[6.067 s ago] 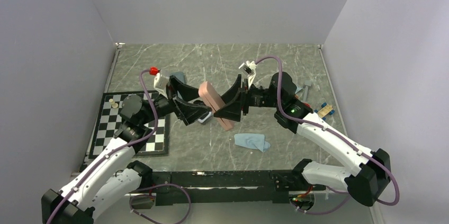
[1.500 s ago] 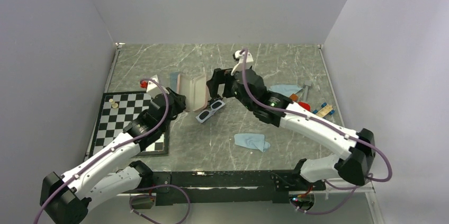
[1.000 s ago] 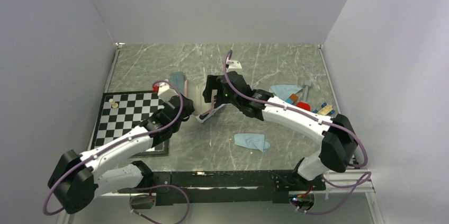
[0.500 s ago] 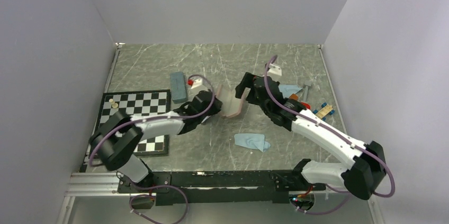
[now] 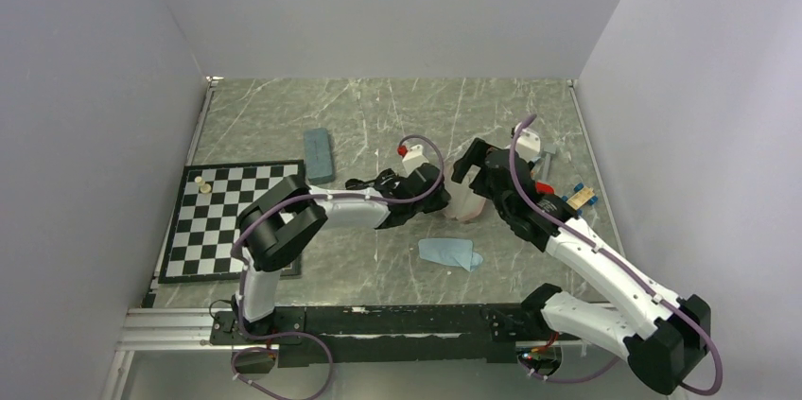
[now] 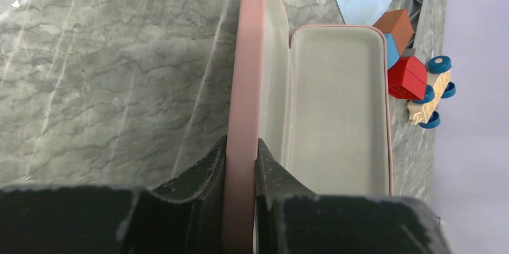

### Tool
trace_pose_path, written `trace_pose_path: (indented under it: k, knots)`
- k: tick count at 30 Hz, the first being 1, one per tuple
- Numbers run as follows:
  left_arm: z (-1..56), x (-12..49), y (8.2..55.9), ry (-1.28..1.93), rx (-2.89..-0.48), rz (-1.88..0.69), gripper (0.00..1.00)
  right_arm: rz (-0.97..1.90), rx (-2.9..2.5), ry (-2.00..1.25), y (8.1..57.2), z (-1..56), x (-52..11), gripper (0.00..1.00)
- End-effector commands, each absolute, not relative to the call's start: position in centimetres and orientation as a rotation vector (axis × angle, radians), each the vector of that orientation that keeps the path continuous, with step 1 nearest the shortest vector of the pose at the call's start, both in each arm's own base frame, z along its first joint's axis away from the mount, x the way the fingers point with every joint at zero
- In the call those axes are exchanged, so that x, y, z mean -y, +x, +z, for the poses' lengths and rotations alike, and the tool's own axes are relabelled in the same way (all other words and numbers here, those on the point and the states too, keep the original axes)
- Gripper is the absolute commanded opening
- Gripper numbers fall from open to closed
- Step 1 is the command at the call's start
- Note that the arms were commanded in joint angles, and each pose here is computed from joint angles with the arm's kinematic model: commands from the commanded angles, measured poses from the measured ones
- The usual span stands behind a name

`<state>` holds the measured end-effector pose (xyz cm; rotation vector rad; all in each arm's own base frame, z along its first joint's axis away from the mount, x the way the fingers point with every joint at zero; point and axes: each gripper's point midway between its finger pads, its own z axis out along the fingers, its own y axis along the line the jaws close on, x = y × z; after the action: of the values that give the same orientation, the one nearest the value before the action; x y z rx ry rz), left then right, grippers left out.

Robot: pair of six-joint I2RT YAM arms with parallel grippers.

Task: Organize the sunglasses
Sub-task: Place the opened sunglasses case at the center of the board.

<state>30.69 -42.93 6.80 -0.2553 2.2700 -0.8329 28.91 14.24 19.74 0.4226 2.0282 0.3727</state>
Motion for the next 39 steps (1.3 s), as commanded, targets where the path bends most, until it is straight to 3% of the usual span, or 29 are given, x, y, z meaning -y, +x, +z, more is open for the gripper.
trace_pose_path:
  k: [1, 6, 12, 15, 22, 28, 39]
  knots:
    - [5.9, 43.0, 30.3, -0.320, -2.335, -0.779, 0.06, 0.343, -1.974, 0.472, 28.5, 20.8, -12.3, 1.00]
    - [3.3, 40.6, 28.7, -0.336, -2.451, -0.597, 0.16, 0.327, -1.948, 0.495, 28.3, 21.0, -11.2, 1.00]
    - [2.7, 38.6, 27.7, -0.311, -2.511, -0.472, 0.44, 0.321, -1.943, 0.501, 28.2, 20.9, -10.8, 1.00]
    - [2.4, 38.2, 27.4, -0.291, -2.535, -0.432, 0.51, 0.320, -1.942, 0.502, 28.2, 20.9, -10.7, 1.00]
    - [2.7, 36.9, 27.1, -0.281, -2.560, -0.328, 0.57, 0.327, -1.951, 0.498, 28.1, 20.6, -10.7, 1.00]
    - [3.9, 35.8, 27.7, -0.273, -2.513, -0.301, 0.74, 0.326, -1.961, 0.489, 28.3, 20.5, -10.9, 1.00]
    - [5.6, 37.3, 30.1, -0.155, -2.454, -0.349, 0.76, 0.331, -1.970, 0.450, 28.4, 20.2, -11.2, 1.00]
